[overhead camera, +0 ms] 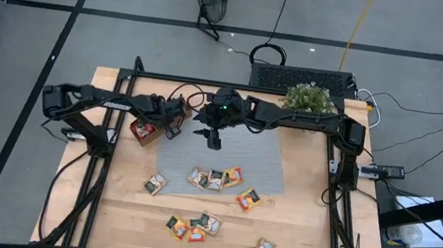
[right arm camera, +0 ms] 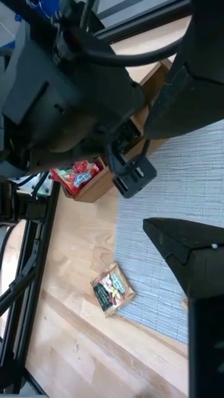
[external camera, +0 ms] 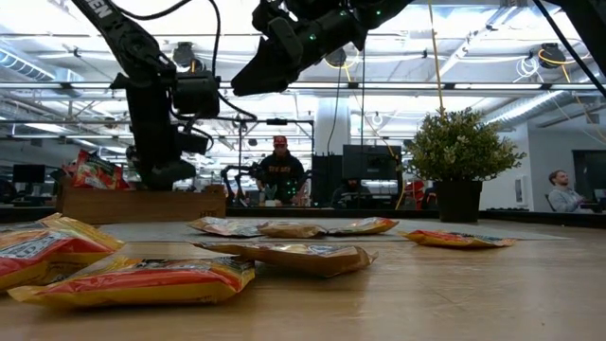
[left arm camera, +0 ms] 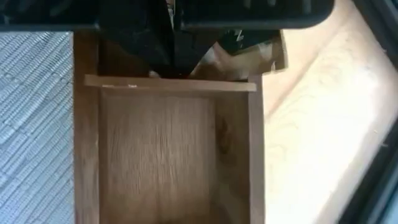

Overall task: Pick & Place Tea
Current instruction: Put the brown tea bag into the middle section of the wooden organizer

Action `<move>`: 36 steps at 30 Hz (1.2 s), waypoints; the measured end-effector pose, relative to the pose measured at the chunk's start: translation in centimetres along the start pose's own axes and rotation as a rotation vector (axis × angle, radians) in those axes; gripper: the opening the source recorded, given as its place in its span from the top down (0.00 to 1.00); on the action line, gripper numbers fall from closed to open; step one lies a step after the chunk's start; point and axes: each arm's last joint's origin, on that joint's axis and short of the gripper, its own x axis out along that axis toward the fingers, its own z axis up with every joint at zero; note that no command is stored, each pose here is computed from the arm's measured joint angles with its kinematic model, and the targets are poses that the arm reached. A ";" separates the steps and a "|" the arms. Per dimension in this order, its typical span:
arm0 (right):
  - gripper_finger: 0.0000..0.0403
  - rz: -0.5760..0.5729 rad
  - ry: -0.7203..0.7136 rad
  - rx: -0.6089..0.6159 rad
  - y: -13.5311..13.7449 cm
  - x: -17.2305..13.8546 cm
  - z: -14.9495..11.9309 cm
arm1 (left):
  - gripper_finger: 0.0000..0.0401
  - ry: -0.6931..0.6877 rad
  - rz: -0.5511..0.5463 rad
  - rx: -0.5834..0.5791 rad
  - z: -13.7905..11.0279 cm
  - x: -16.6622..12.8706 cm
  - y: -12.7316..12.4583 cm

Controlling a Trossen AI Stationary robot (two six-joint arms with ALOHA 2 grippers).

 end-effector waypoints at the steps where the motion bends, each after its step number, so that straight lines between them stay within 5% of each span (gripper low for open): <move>1: 0.50 0.000 0.000 0.001 0.0 0.0 0.0 | 0.99 -0.002 0.012 0.003 -0.1 -0.1 0.0; 13: 0.50 0.000 0.000 0.009 0.0 0.0 0.0 | 0.99 0.048 0.136 0.000 -0.3 -1.0 0.2; 25: 0.50 0.000 0.000 0.022 0.0 0.0 0.0 | 0.99 0.007 0.114 0.038 0.6 -2.4 -0.9; 36: 0.50 0.000 0.001 0.028 0.0 0.0 0.0 | 0.99 0.133 -0.005 0.003 0.1 -1.7 0.1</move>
